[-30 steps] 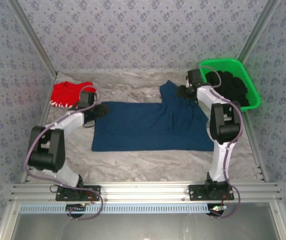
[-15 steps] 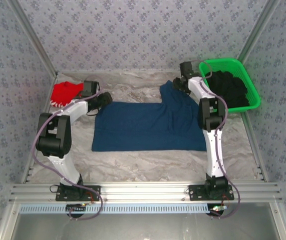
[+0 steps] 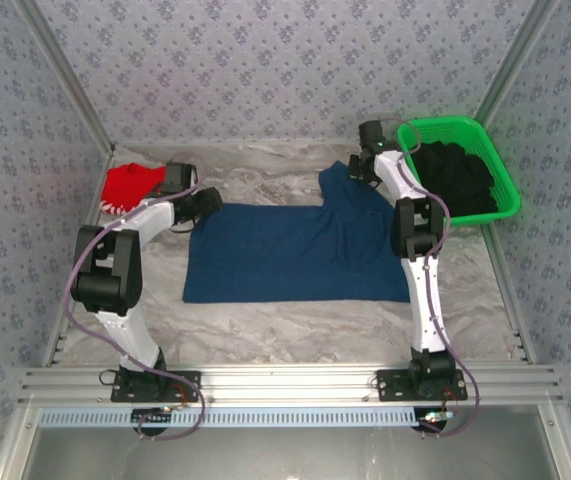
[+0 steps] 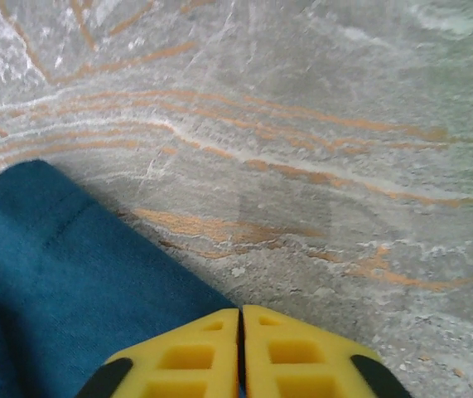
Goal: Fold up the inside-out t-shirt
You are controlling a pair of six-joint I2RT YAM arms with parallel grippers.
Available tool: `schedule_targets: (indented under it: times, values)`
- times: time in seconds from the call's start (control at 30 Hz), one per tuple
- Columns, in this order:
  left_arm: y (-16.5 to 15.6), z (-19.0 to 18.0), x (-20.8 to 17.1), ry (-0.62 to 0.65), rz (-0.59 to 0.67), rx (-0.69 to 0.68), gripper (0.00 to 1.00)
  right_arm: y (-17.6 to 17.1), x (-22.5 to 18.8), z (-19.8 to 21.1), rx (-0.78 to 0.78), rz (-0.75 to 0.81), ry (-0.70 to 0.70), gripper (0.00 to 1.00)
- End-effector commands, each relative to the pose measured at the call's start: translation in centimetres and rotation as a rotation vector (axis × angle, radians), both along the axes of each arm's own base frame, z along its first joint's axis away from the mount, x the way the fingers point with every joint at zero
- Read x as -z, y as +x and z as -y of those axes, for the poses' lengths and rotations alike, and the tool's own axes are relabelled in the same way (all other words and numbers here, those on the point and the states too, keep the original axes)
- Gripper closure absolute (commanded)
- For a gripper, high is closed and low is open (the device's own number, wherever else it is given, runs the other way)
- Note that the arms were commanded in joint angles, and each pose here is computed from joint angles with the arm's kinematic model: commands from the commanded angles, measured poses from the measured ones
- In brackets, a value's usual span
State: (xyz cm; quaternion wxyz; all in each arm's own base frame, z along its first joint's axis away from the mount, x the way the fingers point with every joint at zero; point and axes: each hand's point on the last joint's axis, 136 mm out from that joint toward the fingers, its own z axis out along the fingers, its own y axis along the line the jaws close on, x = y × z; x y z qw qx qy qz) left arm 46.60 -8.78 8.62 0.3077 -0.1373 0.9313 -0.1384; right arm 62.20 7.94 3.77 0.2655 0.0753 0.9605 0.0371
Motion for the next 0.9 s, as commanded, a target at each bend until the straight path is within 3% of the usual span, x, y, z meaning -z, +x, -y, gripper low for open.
schedule_targets:
  times: [0.0,0.23,0.4,0.67,0.87]
  values:
    - [0.0,-0.3,-0.1,0.014,-0.01,0.018,0.27,0.6,-2.5,3.1,0.047,0.035,-0.081,0.92]
    - [0.0,-0.5,0.5,0.021,-0.025,0.022,0.27,0.8,-4.2,5.0,0.079,0.075,-0.119,0.94]
    - [0.1,-0.7,0.6,0.022,-0.026,0.019,0.27,0.8,-4.2,5.8,0.091,0.076,-0.127,0.79]
    - [0.2,-0.8,1.3,0.026,-0.046,0.025,0.27,3.1,-3.9,2.7,0.007,0.14,0.166,0.54]
    - [0.3,-0.7,1.3,0.023,-0.044,0.028,0.27,4.2,-2.8,2.1,0.025,0.143,0.22,0.5]
